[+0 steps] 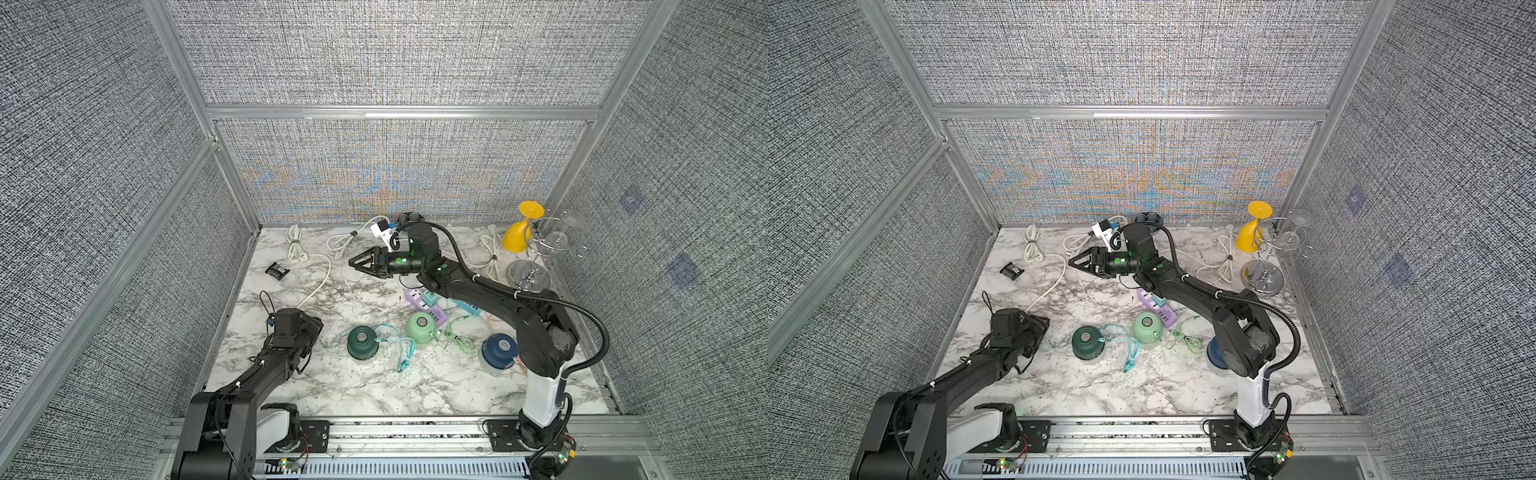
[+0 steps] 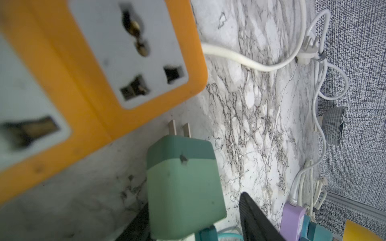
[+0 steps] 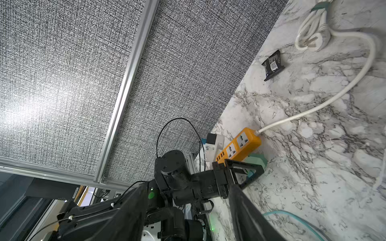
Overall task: Charge the cordless meat grinders
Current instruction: Place the plug at the center of the board, then pick up the plug from the center of the board.
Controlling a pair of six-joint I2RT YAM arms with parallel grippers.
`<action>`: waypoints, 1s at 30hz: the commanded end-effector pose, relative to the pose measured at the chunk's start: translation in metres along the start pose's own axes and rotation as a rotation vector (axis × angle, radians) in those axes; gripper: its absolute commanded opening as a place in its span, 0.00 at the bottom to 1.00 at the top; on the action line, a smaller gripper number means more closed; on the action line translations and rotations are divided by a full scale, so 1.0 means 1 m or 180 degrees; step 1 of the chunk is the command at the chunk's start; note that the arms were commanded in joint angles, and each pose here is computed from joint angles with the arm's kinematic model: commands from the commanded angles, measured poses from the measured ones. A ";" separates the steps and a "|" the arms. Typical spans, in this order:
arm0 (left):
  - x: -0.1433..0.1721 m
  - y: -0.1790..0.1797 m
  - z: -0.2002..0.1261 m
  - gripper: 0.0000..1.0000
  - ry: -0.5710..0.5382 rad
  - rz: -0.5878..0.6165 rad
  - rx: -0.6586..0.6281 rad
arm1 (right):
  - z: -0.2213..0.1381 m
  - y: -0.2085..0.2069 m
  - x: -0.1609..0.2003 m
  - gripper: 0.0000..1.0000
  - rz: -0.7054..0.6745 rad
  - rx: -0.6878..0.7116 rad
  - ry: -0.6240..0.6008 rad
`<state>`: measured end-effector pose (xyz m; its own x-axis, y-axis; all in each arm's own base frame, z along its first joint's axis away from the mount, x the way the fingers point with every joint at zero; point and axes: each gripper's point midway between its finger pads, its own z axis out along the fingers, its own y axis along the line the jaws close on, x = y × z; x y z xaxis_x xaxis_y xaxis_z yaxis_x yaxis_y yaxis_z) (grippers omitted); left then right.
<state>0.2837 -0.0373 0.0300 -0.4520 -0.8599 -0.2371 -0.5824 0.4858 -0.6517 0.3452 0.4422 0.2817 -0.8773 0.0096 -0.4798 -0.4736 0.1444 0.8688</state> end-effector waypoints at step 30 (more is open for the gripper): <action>-0.015 0.028 -0.015 0.62 0.0897 0.1052 -0.0993 | -0.003 0.006 0.004 0.64 -0.0036 -0.0092 0.0024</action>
<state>0.2739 -0.0132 0.0328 -0.7357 -0.6563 -0.1674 -0.5605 0.7287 -0.3935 0.3417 0.4409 0.2775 -0.8818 -0.0018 -0.4716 -0.4673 0.1391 0.8731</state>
